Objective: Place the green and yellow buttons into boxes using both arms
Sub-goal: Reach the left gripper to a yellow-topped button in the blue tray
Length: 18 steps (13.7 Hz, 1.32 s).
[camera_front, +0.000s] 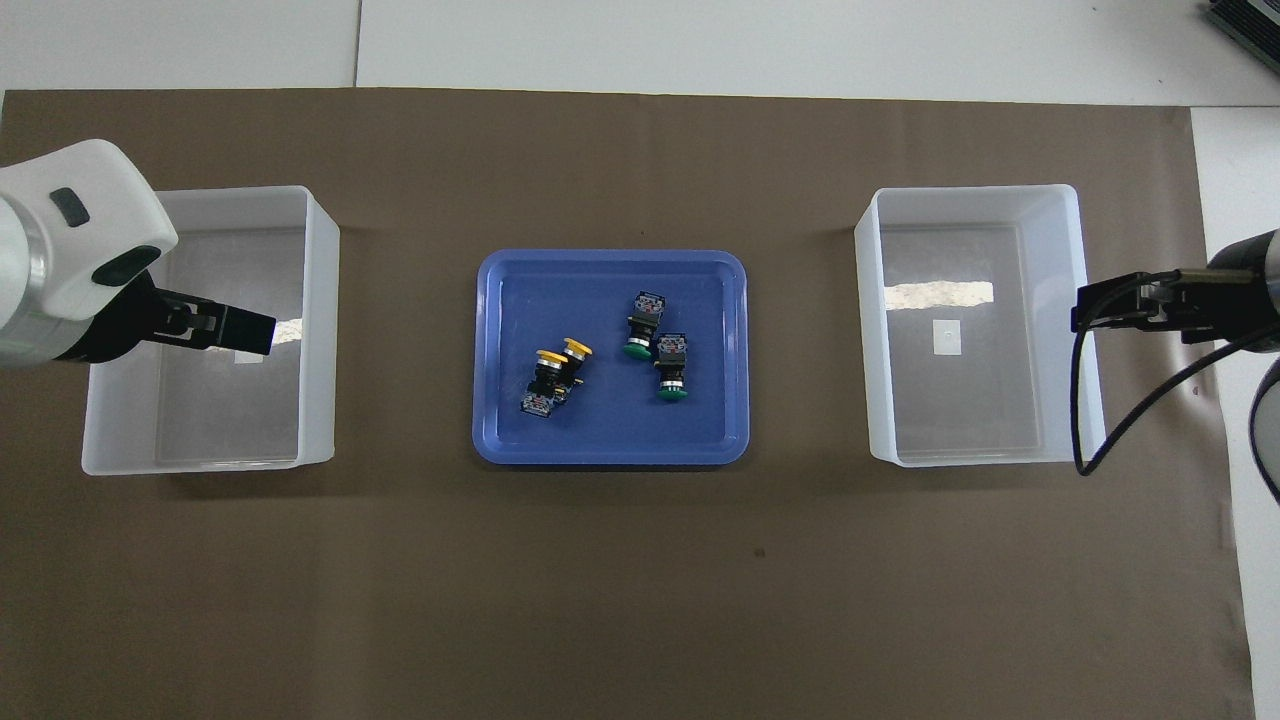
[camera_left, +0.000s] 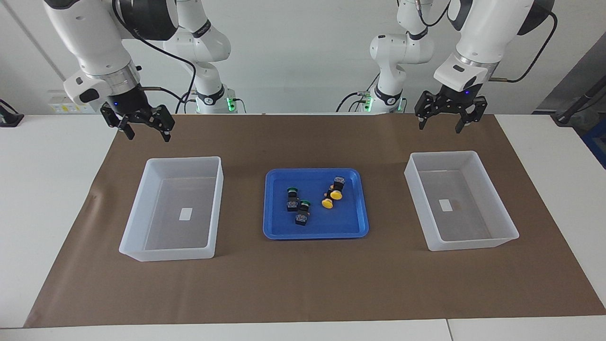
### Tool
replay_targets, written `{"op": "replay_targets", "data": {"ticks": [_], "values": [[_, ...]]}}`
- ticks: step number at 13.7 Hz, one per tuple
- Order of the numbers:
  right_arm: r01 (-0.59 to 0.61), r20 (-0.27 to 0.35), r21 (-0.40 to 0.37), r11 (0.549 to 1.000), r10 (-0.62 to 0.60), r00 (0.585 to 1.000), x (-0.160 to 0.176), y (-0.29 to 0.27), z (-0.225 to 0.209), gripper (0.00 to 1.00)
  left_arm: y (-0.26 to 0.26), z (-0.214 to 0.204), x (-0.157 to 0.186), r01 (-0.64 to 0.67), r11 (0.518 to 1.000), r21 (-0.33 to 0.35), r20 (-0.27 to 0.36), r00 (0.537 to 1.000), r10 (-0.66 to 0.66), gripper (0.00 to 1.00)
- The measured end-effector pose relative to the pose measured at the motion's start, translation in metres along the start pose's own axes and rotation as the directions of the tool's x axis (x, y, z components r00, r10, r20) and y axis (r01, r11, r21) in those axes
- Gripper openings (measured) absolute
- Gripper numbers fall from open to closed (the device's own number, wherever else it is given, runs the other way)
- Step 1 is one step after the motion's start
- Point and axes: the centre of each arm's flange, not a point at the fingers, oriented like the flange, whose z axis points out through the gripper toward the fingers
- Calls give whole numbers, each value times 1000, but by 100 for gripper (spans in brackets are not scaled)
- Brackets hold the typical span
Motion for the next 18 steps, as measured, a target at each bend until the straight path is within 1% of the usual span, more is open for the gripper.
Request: {"op": "replay_targets", "data": {"ticks": [4,7,10,13,16,18], "values": [[-3,-11,1,1000,3,1000,1,1,-1,100,27,29,-2,-41,999,-3,-25,999,41,100],[-3,-12,1,1000,3,1000,1,1,0,100,63,59,-2,-40,999,-12,-50,998,40,100],[-4,-8,0,1000,4,1000,1,2,2,100,106,94,0,-59,998,-23,-41,997,58,100],[-11,-5,0,1000,11,1000,1,6,3,100,142,135,8,-29,999,-38,-48,998,27,100],[-13,-5,0,1000,13,1000,1,7,3,100,162,175,0,-18,998,-54,-78,997,14,100],[-13,-5,0,1000,13,1000,1,7,3,100,171,190,-9,-20,998,-58,-82,997,15,100]]}}
